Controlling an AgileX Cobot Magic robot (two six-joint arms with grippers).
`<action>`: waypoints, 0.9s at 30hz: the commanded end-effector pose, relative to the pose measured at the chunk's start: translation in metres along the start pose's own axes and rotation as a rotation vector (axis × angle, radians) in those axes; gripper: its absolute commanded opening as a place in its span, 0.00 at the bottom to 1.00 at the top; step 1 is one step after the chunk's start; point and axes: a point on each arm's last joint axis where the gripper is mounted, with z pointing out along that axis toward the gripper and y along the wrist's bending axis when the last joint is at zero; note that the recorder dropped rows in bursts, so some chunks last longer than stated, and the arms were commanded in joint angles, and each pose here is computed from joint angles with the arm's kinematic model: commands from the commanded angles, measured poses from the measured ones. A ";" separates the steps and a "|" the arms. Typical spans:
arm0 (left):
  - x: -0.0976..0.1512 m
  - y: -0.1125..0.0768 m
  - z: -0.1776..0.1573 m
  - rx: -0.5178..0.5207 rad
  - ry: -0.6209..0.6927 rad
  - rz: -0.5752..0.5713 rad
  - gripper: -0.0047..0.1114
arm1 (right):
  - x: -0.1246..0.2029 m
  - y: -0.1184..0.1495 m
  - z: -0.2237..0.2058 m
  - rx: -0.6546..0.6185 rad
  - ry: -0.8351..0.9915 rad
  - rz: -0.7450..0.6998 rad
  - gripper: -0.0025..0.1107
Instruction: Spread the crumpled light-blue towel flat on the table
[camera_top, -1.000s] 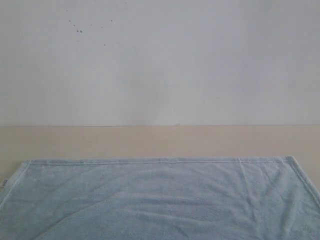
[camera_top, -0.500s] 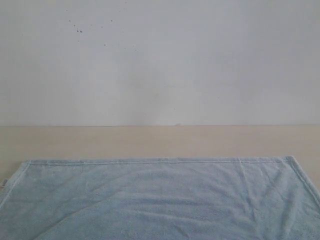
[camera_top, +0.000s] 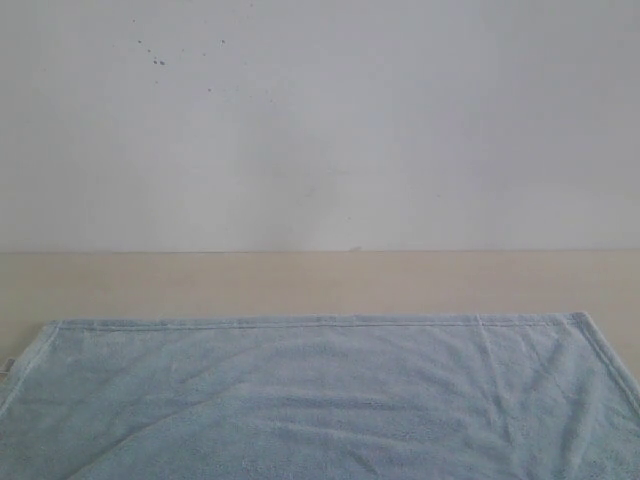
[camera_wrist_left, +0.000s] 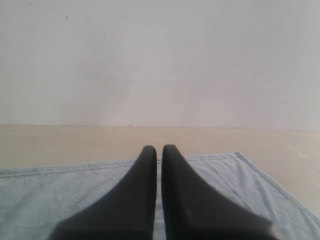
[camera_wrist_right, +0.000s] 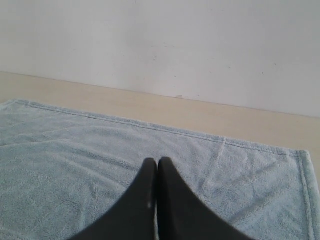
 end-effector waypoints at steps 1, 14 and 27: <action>0.000 -0.001 -0.001 0.005 -0.006 -0.003 0.08 | -0.001 0.000 0.000 0.002 -0.016 -0.004 0.02; -0.014 -0.007 -0.028 0.000 -0.243 0.027 0.08 | -0.001 0.000 0.000 0.002 -0.016 -0.004 0.02; -0.033 -0.003 -0.043 -0.106 -0.477 0.406 0.08 | -0.001 0.000 0.000 0.002 -0.016 -0.004 0.02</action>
